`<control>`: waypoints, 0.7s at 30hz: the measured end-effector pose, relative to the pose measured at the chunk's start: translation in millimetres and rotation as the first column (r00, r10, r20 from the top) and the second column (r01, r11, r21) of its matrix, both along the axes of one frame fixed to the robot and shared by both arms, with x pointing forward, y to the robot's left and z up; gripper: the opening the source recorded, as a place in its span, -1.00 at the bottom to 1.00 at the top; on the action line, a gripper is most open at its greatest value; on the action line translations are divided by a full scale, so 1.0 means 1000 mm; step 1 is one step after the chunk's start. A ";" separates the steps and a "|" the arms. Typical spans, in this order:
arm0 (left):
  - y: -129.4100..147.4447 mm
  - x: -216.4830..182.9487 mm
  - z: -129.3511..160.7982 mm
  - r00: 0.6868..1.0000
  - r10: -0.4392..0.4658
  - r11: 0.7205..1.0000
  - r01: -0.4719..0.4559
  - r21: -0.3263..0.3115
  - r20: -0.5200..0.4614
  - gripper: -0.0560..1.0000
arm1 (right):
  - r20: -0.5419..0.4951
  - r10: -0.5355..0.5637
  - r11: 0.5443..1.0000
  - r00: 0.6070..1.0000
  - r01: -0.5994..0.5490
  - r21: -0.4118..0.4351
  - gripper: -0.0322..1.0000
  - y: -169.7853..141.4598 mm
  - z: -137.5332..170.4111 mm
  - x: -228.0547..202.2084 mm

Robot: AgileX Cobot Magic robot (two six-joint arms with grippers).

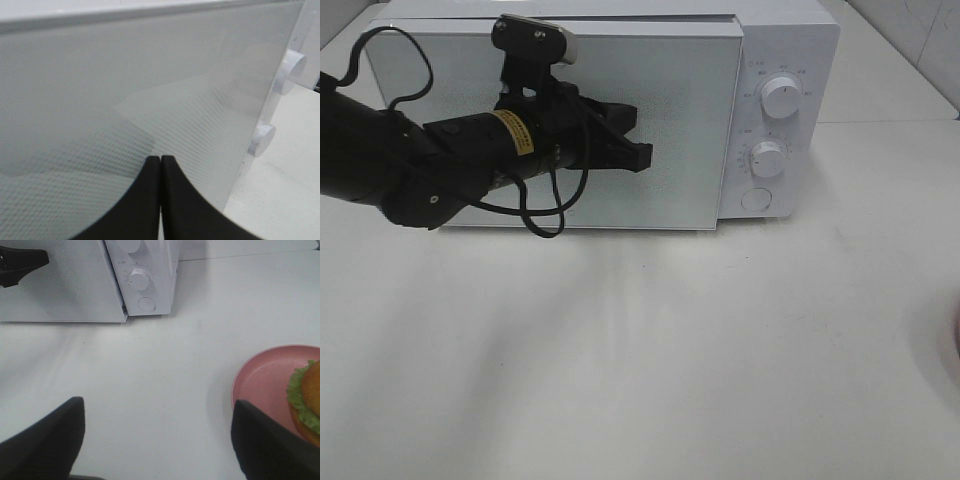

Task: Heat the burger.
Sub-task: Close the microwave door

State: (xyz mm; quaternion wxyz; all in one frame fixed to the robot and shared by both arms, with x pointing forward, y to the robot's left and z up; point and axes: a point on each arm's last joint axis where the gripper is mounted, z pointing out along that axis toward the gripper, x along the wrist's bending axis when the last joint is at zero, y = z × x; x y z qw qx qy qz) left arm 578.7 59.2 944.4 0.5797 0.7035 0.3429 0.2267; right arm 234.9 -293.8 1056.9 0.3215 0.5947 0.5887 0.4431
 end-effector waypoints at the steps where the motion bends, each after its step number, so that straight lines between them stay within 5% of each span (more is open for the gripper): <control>1: -0.008 0.002 0.000 1.000 -0.013 1.000 0.013 0.003 0.000 -0.89 | 0.000 0.000 1.000 1.000 0.000 0.000 0.53 0.000 0.000 0.000; 21: -0.046 0.017 0.001 1.000 -0.008 1.000 0.008 0.002 -0.013 -0.89 | 0.000 0.001 1.000 1.000 -0.001 0.001 0.53 0.000 0.000 0.000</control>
